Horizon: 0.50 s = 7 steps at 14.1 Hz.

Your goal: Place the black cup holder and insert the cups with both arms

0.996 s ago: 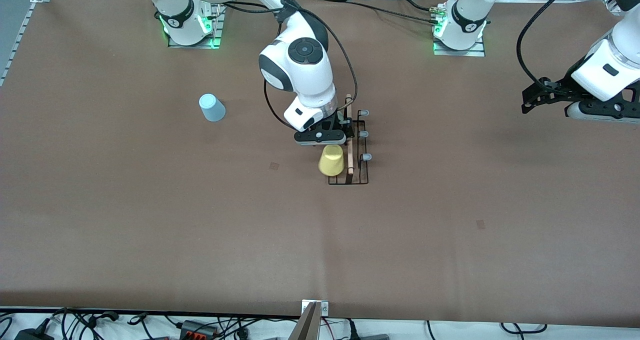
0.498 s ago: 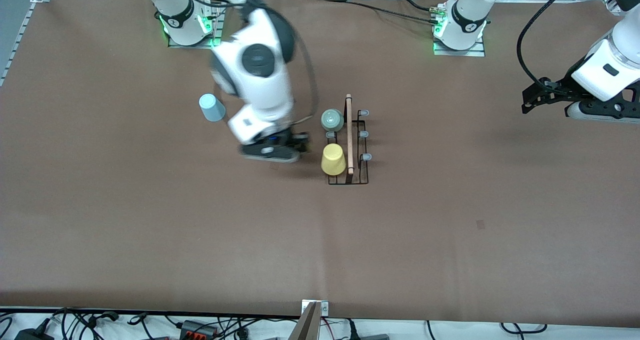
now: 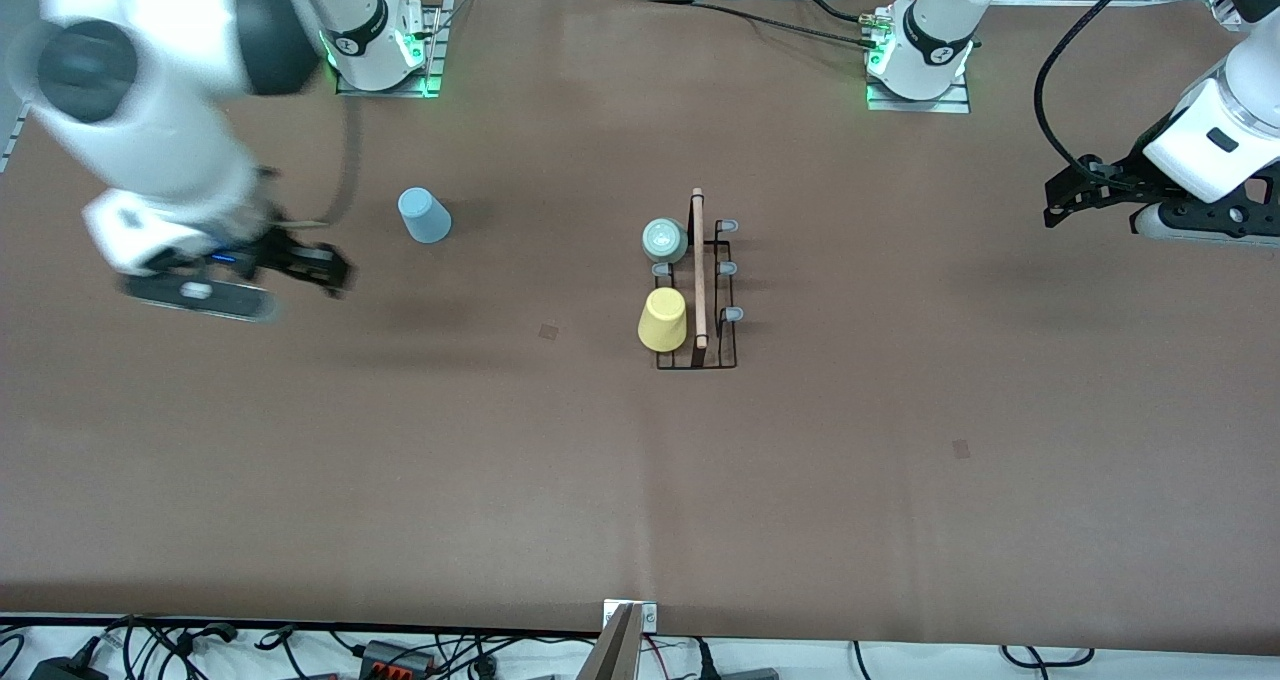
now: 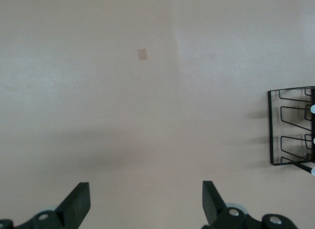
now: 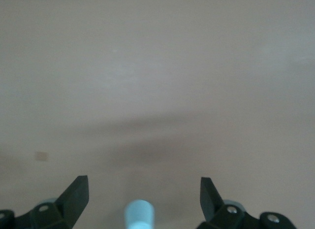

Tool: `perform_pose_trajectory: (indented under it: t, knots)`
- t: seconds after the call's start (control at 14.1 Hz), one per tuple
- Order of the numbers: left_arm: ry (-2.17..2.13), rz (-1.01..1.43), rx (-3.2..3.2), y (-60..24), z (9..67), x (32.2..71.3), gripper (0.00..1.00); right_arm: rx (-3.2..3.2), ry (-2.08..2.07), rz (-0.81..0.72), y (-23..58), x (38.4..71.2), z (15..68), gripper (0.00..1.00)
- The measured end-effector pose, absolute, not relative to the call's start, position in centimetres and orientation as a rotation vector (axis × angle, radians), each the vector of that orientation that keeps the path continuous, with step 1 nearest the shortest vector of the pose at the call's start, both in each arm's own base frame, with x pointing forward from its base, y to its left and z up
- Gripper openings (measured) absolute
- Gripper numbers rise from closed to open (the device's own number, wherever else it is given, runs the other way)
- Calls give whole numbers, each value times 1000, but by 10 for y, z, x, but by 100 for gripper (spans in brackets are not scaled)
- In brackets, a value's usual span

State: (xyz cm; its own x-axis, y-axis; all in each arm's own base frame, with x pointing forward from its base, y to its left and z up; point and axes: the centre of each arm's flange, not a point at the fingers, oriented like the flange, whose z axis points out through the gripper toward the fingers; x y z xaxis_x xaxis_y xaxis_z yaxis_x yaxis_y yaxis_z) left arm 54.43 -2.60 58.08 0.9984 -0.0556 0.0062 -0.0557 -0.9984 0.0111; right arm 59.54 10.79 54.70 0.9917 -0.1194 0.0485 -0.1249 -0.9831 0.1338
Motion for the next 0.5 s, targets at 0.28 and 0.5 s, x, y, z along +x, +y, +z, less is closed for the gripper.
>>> perform_pose_trajectory:
  t: [0.28,0.5]
  knots:
    - [-83,2,3129,-25,580,544,100,3093,-320,95,-3,580,596,100]
    - [-83,0,3129,-25,580,544,100,3082,-425,66,-47,560,630,100]
